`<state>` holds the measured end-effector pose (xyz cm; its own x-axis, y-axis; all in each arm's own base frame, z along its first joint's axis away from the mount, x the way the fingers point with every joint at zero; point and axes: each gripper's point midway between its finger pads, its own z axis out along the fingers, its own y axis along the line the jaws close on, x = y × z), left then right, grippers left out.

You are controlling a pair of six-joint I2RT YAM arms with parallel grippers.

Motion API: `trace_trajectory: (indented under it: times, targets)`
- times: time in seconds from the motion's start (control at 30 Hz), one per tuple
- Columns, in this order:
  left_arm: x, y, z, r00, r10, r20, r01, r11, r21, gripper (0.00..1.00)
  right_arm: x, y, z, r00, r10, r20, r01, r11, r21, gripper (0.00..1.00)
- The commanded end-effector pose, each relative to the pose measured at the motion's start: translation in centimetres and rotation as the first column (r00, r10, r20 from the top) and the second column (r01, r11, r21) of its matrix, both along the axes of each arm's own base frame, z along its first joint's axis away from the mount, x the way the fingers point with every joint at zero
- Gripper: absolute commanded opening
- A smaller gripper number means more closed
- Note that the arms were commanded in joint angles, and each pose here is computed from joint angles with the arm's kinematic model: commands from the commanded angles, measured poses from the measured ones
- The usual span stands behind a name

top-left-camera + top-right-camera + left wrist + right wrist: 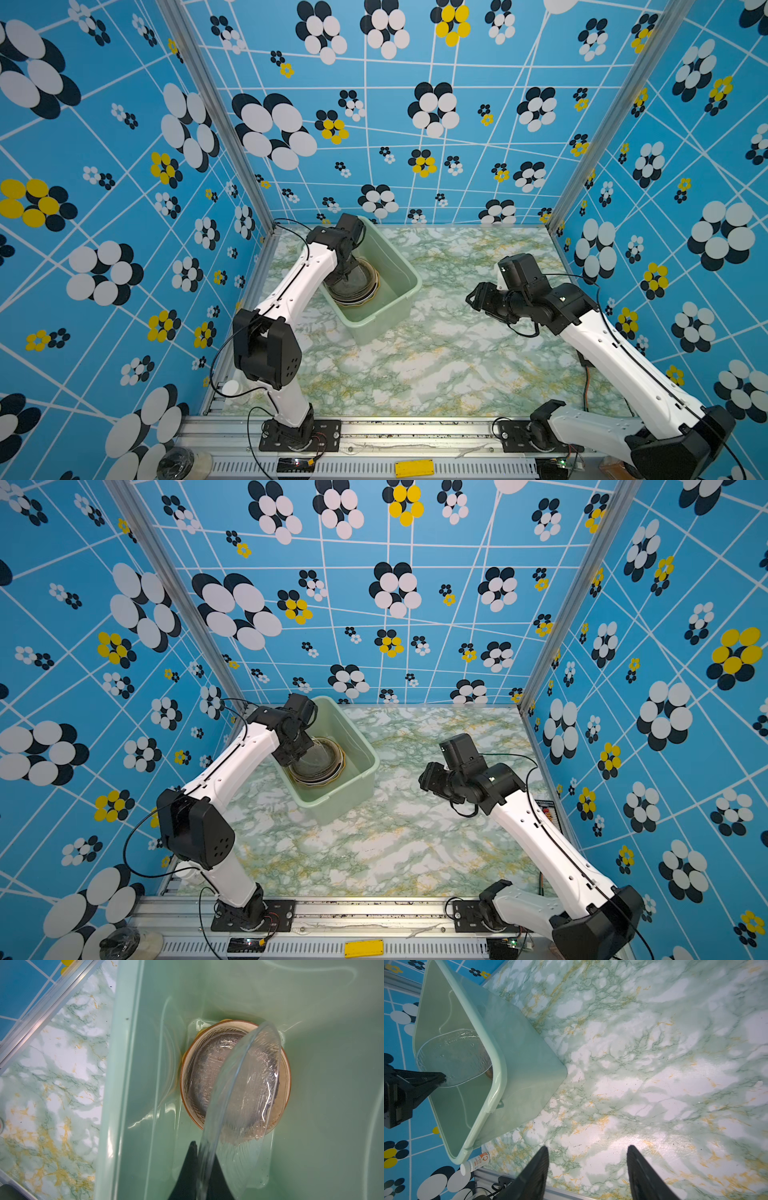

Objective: Place the plates into the plastic bin on the countertop
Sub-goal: Place the plate in the plastic bin.

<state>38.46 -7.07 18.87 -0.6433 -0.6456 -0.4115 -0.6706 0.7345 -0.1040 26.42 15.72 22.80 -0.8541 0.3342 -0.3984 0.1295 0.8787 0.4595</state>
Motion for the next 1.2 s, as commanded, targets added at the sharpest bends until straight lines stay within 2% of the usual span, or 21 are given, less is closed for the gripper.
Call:
trace_trajectory:
  times: [0.0,0.53,0.97,1.17]
  targets:
    - [0.3,0.2,-0.2,0.999,0.027,-0.017,-0.027,1.0,-0.012,0.0,0.0,-0.6,-0.3,1.0,-0.015,-0.003,0.014,1.0,-0.017,0.62]
    - [1.4,-0.7,-2.6,0.997,0.041,-0.059,-0.046,0.996,-0.074,0.01,0.2,-0.8,-0.1,1.0,-0.02,0.0,0.02,1.0,-0.018,0.62]
    - [1.0,-0.3,-3.0,0.996,0.039,-0.077,-0.044,0.997,-0.065,0.19,0.3,-1.0,0.3,1.0,-0.024,0.01,0.024,1.0,-0.018,0.62]
    - [0.7,0.3,-2.8,0.996,0.037,-0.077,-0.041,0.998,-0.052,0.39,0.4,-1.0,0.6,1.0,-0.024,0.014,0.025,1.0,-0.014,0.62]
